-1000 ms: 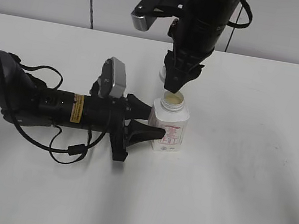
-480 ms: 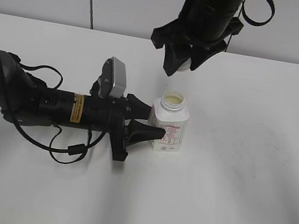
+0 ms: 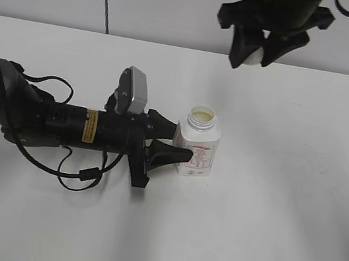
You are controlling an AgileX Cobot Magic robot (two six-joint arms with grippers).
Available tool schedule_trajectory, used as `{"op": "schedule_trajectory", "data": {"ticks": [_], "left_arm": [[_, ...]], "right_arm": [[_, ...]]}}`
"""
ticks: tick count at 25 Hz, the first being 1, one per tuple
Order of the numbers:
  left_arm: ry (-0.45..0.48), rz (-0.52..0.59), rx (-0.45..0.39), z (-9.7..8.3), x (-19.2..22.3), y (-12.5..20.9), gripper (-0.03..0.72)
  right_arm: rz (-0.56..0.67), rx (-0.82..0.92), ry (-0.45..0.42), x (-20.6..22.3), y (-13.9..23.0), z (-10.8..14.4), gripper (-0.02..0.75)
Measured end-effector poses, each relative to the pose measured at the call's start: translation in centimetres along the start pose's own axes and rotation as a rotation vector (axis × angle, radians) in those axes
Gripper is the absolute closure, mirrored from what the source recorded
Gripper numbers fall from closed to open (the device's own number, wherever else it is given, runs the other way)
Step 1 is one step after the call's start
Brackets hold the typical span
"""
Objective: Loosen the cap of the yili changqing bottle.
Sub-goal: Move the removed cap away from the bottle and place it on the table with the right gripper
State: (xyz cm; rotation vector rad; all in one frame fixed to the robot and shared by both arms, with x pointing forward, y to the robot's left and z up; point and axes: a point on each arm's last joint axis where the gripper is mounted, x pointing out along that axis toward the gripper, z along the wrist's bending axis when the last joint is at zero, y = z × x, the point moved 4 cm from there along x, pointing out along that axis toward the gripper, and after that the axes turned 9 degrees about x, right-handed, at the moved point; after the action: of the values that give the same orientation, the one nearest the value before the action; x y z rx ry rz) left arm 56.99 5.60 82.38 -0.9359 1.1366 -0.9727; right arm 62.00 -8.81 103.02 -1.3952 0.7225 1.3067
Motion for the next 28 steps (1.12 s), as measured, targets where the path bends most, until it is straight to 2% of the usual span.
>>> {"op": "schedule_trajectory", "data": {"ticks": [6, 11, 13, 21, 28], "left_arm": [[0.0, 0.0, 0.0, 0.0, 0.0, 0.0, 0.379], [0.0, 0.0, 0.0, 0.0, 0.0, 0.0, 0.379], [0.0, 0.0, 0.0, 0.0, 0.0, 0.0, 0.379], [0.0, 0.0, 0.0, 0.0, 0.0, 0.0, 0.379], [0.0, 0.0, 0.0, 0.0, 0.0, 0.0, 0.379]], "right_arm": [[0.028, 0.111, 0.065, -0.8, 1.5, -5.8, 0.346], [0.111, 0.168, 0.088, 0.3, 4.1, -8.6, 0.346], [0.138, 0.18, 0.083, 1.5, 5.0, -9.0, 0.346], [0.07, 0.225, 0.066, 7.6, 8.0, -9.7, 0.349], [0.109, 0.268, 0.063, 12.2, 10.3, -10.3, 0.349]]}}
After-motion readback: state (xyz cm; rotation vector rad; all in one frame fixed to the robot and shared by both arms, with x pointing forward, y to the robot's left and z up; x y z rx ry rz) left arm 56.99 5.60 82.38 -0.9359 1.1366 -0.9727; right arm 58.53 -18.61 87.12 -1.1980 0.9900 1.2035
